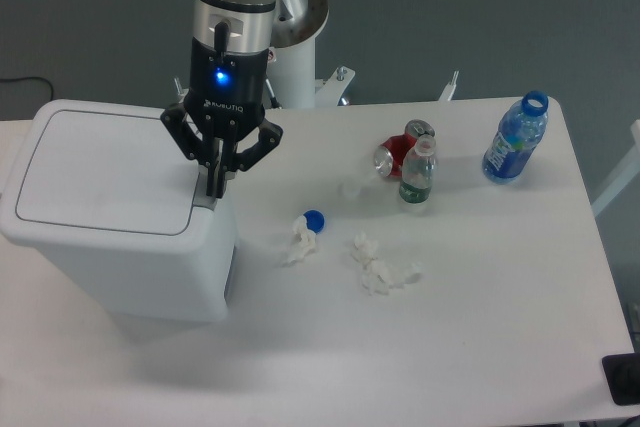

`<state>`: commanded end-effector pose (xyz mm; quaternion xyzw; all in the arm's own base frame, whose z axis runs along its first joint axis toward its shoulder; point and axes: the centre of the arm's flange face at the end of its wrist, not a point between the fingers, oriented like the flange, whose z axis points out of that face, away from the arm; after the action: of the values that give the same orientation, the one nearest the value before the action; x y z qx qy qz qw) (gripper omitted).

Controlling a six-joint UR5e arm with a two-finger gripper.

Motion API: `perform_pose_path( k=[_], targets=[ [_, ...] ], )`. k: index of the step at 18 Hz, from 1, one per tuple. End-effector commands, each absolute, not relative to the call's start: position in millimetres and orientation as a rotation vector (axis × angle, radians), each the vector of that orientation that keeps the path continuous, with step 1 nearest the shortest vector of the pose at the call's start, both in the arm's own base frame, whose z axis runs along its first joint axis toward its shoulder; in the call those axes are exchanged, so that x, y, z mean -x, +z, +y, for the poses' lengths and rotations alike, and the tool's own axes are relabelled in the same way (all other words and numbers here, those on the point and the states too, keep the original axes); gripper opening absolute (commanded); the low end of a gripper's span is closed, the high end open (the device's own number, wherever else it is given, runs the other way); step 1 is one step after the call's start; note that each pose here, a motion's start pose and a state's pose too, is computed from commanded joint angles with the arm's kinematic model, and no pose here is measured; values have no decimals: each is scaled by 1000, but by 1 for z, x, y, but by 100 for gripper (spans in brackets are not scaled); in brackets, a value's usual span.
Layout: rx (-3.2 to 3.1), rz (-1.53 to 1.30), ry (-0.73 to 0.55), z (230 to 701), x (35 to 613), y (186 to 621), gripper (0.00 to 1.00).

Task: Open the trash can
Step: 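Hold the gripper fingers against the lid edge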

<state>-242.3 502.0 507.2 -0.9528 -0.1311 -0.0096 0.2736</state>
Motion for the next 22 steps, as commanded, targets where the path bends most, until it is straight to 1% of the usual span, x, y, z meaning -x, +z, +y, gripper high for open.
perform_pose_path(
  k=[8,22],
  targets=[
    [2574,-349,-30,499,241,501,18],
    [2565,-340,-30,498,238,506,18]
  ],
)
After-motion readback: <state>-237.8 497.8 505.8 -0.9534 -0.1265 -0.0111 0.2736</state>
